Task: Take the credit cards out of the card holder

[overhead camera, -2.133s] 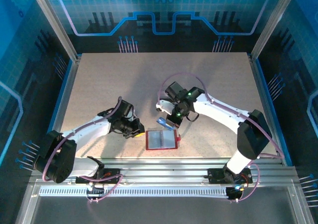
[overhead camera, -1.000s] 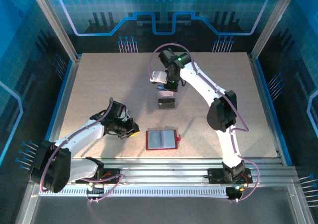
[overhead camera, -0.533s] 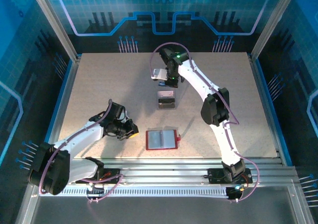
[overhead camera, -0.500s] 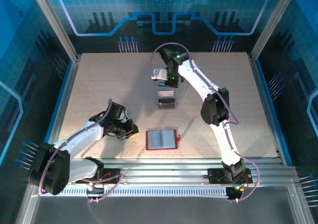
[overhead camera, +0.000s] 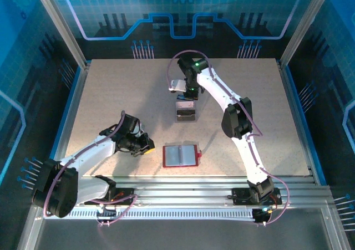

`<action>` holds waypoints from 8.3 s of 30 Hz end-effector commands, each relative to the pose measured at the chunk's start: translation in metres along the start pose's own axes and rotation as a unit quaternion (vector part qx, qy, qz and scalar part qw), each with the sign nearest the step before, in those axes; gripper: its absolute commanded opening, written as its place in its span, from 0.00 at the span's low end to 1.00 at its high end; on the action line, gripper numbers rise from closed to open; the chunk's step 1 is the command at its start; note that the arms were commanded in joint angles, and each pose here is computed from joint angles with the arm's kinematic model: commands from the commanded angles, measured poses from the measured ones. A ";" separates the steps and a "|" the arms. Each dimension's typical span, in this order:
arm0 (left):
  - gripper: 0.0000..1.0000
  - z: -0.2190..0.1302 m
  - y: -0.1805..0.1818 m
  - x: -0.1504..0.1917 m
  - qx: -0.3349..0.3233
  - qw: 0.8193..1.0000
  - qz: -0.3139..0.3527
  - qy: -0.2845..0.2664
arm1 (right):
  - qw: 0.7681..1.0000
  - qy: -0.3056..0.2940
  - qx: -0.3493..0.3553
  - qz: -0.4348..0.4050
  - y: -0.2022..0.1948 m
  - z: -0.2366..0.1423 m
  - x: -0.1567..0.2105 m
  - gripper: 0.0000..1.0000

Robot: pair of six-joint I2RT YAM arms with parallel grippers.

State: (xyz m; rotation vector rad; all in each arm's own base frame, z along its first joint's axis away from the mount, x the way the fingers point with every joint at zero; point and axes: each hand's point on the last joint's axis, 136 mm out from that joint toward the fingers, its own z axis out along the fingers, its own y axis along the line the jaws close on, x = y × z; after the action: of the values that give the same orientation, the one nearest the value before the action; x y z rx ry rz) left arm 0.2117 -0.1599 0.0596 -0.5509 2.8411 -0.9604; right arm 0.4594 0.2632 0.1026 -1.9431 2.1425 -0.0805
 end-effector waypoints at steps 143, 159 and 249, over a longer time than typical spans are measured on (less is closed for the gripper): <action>0.00 0.073 -0.011 0.049 0.023 0.987 -0.001 0.156 | 0.750 -0.005 -0.216 0.625 0.295 0.014 -0.025 0.24; 0.00 0.071 -0.014 0.048 0.028 0.988 0.004 0.154 | 0.774 0.033 -0.163 0.611 0.291 0.007 -0.015 0.38; 0.04 0.064 -0.053 0.039 0.021 0.988 0.036 0.146 | 0.693 -0.105 -0.277 0.657 0.272 -0.014 -0.014 0.32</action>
State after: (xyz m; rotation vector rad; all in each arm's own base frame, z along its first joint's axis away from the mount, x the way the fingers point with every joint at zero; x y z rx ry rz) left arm 0.2164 -0.2638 0.0477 -0.3166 3.0169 -1.2351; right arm 0.1947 0.2870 0.0630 -0.0304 2.9684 0.9657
